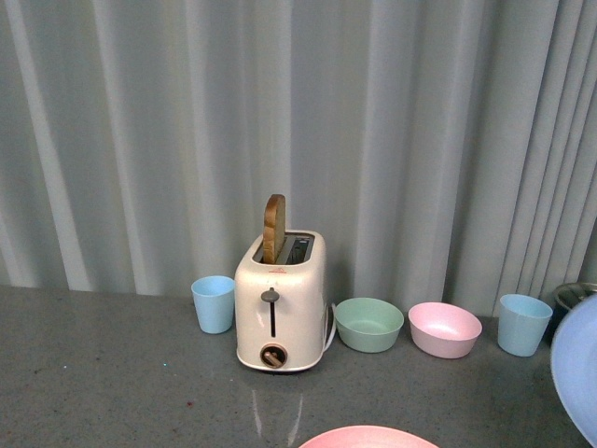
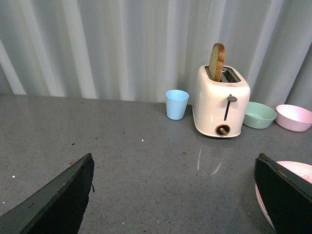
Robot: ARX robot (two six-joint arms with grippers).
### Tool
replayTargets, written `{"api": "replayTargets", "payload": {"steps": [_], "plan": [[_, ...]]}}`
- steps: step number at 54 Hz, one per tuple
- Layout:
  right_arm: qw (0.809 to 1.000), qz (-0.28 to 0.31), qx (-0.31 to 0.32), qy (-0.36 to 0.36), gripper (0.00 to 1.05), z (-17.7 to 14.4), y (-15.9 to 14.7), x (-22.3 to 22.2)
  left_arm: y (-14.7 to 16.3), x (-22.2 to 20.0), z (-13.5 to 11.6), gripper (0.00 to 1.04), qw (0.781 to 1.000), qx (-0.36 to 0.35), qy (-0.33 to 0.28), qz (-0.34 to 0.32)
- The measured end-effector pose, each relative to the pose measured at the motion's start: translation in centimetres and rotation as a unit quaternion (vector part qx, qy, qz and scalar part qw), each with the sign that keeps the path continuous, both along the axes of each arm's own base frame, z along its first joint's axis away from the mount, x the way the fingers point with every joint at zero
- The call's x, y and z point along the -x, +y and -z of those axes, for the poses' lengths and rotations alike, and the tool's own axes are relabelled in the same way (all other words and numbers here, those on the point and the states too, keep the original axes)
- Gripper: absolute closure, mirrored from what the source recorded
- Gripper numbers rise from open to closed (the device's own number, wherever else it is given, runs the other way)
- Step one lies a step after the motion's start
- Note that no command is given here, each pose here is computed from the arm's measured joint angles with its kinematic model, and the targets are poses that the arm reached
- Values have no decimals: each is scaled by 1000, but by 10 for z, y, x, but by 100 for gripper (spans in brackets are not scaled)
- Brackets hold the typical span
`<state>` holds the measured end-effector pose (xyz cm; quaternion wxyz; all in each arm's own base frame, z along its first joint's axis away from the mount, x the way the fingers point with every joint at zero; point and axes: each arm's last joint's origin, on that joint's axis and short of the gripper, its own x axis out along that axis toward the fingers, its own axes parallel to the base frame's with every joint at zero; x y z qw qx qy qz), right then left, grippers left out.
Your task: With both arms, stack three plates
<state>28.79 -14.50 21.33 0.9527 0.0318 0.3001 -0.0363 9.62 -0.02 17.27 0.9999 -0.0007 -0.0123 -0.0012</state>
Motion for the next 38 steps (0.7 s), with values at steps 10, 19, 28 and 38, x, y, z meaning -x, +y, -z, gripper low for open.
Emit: {"api": "replayTargets", "payload": {"steps": [10, 19, 28, 38], "plan": [[993, -102, -40, -35, 101, -6, 83, -8, 0, 0, 0, 7, 1000, 0, 0, 0], [984, -158, -79, -9, 102, 24, 140, -8, 0, 0, 0, 7, 1000, 0, 0, 0], [979, -164, -119, 26, 101, 57, 158, -11, 0, 0, 0, 7, 1000, 0, 0, 0], [977, -139, -150, 60, 102, 88, 157, -14, 0, 0, 0, 7, 1000, 0, 0, 0]]}}
